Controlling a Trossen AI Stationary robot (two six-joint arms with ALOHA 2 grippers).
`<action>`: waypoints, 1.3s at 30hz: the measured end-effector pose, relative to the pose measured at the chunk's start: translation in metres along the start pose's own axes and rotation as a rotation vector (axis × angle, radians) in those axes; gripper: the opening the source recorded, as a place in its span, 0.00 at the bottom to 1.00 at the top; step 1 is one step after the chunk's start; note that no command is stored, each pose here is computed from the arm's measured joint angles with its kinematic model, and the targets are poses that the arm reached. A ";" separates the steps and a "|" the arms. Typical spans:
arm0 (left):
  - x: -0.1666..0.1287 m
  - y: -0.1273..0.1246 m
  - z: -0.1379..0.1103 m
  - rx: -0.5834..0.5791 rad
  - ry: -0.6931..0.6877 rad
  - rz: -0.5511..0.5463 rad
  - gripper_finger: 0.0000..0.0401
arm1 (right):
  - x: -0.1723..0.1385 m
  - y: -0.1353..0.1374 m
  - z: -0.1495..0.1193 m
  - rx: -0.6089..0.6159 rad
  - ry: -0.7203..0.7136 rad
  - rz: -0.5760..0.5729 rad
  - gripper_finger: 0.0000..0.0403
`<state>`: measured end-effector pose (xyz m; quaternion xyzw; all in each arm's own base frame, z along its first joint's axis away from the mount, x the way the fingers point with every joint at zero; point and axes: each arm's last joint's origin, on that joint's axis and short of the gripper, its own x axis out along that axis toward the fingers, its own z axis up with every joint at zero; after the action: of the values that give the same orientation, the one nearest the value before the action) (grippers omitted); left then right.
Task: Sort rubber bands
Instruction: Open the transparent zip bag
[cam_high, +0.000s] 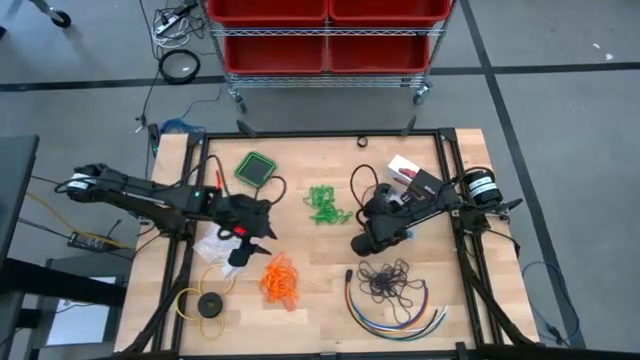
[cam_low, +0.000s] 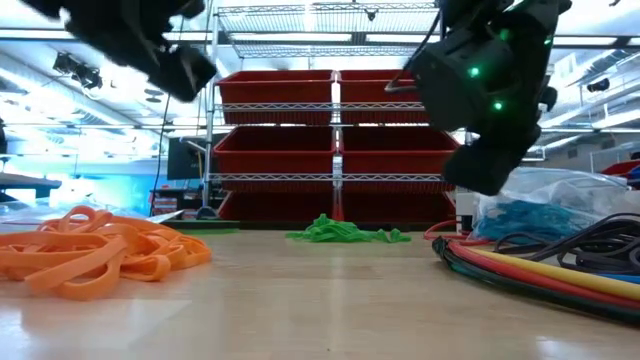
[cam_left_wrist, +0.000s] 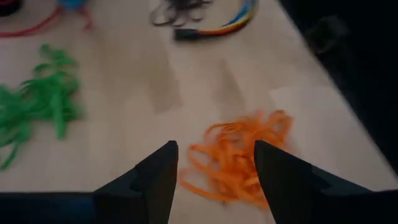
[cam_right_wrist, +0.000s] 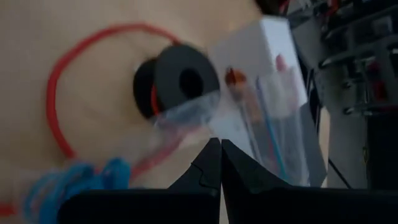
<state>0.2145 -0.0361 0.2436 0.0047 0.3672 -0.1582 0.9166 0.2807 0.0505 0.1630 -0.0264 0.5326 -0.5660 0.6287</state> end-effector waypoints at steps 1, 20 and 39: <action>0.001 0.000 -0.005 -0.004 -0.021 0.029 0.54 | 0.000 0.000 0.001 0.007 -0.020 -0.002 0.00; 0.016 0.010 -0.104 -0.154 -0.544 0.359 0.54 | -0.046 0.026 0.050 0.106 -0.409 0.374 0.00; -0.016 0.000 -0.068 -0.121 0.079 0.223 0.54 | -0.108 0.051 0.086 -0.077 -0.755 1.115 0.00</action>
<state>0.1578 -0.0231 0.2049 -0.0036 0.4092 -0.0326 0.9118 0.3983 0.0994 0.2368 0.0339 0.2300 -0.0893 0.9685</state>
